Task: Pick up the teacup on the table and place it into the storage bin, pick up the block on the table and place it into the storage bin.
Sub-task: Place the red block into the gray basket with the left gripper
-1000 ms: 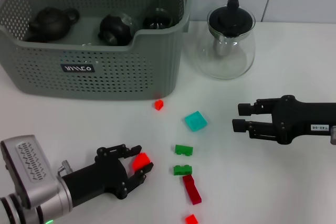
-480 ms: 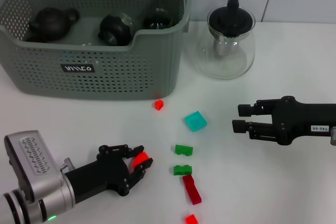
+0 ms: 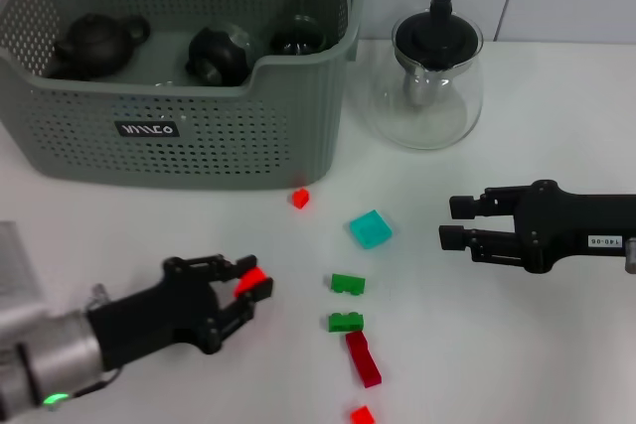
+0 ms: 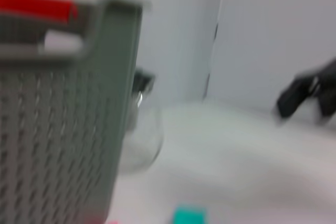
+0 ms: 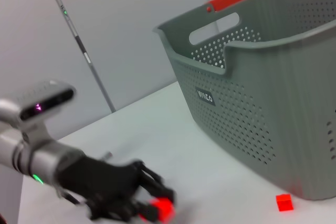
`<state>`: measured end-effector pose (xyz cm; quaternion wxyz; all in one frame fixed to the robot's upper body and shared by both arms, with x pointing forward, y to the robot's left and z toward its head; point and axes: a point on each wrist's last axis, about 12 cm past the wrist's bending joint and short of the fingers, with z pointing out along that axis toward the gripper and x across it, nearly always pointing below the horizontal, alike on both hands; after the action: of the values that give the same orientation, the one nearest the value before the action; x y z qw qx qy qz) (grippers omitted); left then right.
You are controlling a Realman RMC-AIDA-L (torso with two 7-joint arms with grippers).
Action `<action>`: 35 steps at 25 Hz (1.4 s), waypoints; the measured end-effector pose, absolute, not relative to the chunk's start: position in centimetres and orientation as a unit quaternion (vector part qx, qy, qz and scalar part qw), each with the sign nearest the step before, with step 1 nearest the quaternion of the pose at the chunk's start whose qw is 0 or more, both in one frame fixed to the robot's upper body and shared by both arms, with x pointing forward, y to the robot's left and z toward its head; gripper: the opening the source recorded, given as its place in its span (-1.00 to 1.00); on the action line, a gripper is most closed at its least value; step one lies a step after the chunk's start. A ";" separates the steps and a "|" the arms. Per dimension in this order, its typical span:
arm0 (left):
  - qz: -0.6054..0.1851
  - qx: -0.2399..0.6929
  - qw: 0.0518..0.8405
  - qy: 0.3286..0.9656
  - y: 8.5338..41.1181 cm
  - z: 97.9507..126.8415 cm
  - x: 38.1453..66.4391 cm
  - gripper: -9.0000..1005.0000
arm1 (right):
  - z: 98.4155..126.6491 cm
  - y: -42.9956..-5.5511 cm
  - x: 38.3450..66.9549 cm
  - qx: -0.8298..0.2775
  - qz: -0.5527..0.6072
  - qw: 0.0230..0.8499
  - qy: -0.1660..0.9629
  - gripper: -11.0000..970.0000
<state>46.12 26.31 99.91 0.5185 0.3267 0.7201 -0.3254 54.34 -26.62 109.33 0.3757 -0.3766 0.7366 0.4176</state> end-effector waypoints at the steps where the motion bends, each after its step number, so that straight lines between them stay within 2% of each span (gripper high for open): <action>1: -0.350 0.321 0.527 0.705 27.3 101.1 45.9 -0.36 | 109.3 -26.6 54.3 -0.377 0.418 0.376 0.737 0.09; 5: -0.422 0.297 0.561 0.647 30.7 106.1 46.1 -0.32 | 109.3 -26.6 54.3 -0.377 0.417 0.376 0.737 0.08; 6: -0.438 0.287 0.580 0.624 31.9 108.1 46.6 -0.31 | 109.4 -26.6 54.4 -0.377 0.417 0.376 0.737 0.08; 9: -0.448 0.263 0.614 0.594 34.1 111.7 48.4 -0.28 | 109.4 -26.5 54.5 -0.379 0.418 0.376 0.735 0.08; 12: -0.436 0.236 0.638 0.589 35.7 115.6 51.9 -0.25 | 109.5 -26.2 54.5 -0.382 0.419 0.376 0.733 0.08; 14: -0.417 0.211 0.628 0.622 36.1 117.6 55.1 -0.23 | 109.5 -26.2 54.5 -0.381 0.419 0.376 0.733 0.08; 15: -0.395 0.193 0.608 0.662 36.0 118.8 57.8 -0.22 | 109.4 -26.2 54.5 -0.381 0.419 0.376 0.733 0.08; 16: -0.395 0.193 0.608 0.662 36.0 118.8 57.8 -0.21 | 109.4 -26.3 54.5 -0.380 0.419 0.376 0.734 0.08; 18: -0.360 0.187 0.581 0.706 35.3 119.2 60.2 -0.20 | 109.4 -26.3 54.4 -0.379 0.420 0.376 0.734 0.08; 20: -0.291 0.186 0.535 0.771 33.7 118.7 63.1 -0.18 | 109.4 -26.3 54.5 -0.379 0.419 0.376 0.734 0.08; 25: -0.231 0.188 0.481 0.825 31.4 116.8 64.5 -0.13 | 109.5 -26.2 54.6 -0.381 0.420 0.377 0.732 0.08; 29: -0.214 0.183 0.472 0.835 30.8 116.0 64.6 -0.09 | 109.5 -26.1 54.6 -0.381 0.421 0.377 0.732 0.08; 32: -0.237 0.156 0.499 0.819 31.3 116.6 64.0 -0.06 | 109.5 -26.2 54.6 -0.380 0.420 0.377 0.733 0.08; 34: -0.280 0.141 0.533 0.786 31.9 117.5 62.7 0.09 | 109.5 -26.2 54.5 -0.380 0.420 0.376 0.733 0.08; 35: -0.338 0.151 0.579 0.726 32.8 118.0 59.9 0.17 | 109.5 -26.2 54.5 -0.380 0.420 0.376 0.733 0.09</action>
<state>59.95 32.85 117.96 0.5792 0.1512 0.7260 -0.3383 54.51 -26.21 109.45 0.3763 -0.3801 0.7331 0.4201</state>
